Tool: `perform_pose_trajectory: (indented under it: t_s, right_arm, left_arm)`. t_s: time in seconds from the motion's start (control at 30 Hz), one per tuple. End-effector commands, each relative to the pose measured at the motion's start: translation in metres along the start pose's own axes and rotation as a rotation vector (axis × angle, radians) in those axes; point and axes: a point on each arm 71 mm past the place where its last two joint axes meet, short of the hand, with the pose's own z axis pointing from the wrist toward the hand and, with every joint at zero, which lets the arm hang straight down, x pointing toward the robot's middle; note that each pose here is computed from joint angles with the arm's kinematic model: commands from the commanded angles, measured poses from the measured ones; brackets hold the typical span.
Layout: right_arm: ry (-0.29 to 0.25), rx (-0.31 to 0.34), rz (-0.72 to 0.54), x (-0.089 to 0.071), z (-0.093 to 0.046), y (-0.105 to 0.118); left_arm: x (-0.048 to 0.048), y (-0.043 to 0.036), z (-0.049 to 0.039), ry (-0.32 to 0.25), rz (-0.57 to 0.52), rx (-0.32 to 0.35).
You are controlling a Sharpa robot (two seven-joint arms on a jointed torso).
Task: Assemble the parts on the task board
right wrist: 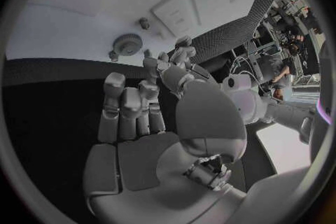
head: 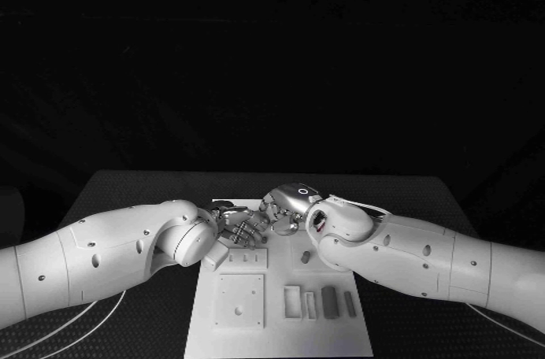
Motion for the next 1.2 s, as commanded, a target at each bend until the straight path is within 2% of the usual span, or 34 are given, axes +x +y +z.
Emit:
perform_pose_trajectory:
  t_s: [0.03, 0.73, 1.2]
  right_arm:
    - [0.012, -0.002, -0.003, 0.0009, -0.0001, 0.0005]
    - [0.015, -0.005, -0.002, 0.0011, -0.0003, 0.0017]
    - [0.027, 0.000, 0.006, 0.0022, -0.0015, -0.0009]
  left_arm:
    - [0.0028, -0.0018, 0.0004, 0.020, 0.007, 0.013]
    - [0.0052, -0.0021, 0.0020, 0.034, -0.023, 0.019]
    - [0.0017, -0.0012, 0.0015, 0.011, -0.024, 0.032]
